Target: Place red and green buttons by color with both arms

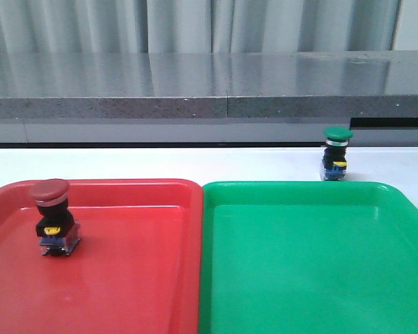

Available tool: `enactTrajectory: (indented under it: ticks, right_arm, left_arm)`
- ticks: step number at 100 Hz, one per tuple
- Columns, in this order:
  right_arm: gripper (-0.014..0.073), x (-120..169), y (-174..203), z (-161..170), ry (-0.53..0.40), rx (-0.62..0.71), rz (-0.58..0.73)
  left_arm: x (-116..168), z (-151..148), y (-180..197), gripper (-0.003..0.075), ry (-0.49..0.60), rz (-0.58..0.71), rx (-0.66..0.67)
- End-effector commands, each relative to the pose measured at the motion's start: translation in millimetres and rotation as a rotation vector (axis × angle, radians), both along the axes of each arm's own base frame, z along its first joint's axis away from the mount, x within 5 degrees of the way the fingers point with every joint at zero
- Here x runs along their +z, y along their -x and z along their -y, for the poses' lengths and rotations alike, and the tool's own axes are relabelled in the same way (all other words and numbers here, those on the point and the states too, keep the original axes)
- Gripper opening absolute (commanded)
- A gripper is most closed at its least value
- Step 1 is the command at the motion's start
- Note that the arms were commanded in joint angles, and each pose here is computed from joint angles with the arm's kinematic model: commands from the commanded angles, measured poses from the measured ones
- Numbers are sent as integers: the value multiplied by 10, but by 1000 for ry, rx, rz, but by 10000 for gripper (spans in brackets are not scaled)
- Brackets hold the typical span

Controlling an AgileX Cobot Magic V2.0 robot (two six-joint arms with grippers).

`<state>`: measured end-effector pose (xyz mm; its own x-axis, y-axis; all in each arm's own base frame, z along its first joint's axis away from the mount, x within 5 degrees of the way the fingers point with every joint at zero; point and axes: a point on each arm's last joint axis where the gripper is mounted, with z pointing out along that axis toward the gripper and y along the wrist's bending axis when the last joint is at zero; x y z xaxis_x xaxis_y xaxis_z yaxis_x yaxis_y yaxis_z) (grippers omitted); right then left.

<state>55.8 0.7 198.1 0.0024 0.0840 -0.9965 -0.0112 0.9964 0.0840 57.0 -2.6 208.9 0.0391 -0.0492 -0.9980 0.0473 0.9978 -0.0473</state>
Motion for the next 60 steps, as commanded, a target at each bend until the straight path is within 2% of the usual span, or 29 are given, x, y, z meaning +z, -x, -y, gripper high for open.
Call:
enactTrajectory:
  ticks: [1, 60]
  right_arm:
    - [-61, 132, 16, 0, 14, 0, 107]
    - [-61, 131, 15, 0, 14, 0, 106]
  left_arm:
    - [-88, -2, 14, -19, 4, 34, 3]
    - [-80, -2, 17, -19, -23, 46, 5]
